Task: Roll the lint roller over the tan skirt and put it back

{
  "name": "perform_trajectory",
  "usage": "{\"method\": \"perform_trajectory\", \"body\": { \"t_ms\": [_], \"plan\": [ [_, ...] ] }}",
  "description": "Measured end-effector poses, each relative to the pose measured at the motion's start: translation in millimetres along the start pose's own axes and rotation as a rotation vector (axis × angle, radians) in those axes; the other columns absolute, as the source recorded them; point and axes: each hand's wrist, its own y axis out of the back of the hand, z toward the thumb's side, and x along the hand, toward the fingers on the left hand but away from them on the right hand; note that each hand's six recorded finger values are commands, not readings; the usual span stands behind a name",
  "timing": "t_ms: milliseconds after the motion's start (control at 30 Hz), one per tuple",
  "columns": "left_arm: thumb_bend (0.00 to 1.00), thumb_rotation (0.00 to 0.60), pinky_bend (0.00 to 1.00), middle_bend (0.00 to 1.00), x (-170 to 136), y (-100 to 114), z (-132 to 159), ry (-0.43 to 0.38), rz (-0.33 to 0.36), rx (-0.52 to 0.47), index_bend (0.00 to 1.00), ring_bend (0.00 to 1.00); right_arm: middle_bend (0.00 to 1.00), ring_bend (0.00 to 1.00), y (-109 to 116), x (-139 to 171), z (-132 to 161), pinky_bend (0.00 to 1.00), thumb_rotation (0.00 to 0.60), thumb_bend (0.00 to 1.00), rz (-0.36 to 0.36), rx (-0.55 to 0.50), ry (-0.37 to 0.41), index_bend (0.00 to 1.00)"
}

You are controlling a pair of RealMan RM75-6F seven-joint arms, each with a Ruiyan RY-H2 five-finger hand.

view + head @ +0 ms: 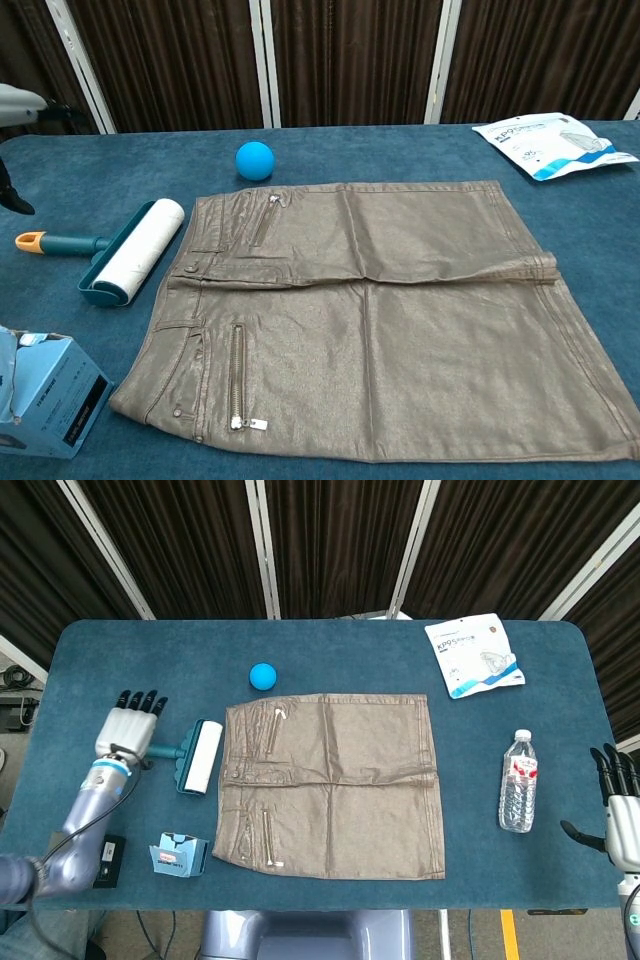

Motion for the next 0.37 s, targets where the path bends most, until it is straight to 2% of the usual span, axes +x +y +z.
{"method": "perform_trajectory", "body": {
  "t_ms": [233, 367],
  "plan": [
    [0.00, 0.600, 0.00, 0.00, -72, 11, -38, -0.005, 0.259, -0.194, 0.00, 0.00, 0.00, 0.00, 6, 5, 6, 0.00, 0.600, 0.00, -0.013, -0.022, 0.040, 0.00],
    [0.00, 0.600, 0.00, 0.00, -118, 1, -57, 0.012, 0.343, -0.287, 0.00, 0.00, 0.00, 0.00, 8, 7, 9, 0.00, 0.600, 0.00, -0.023, -0.029, 0.058, 0.00]
  ]
}}
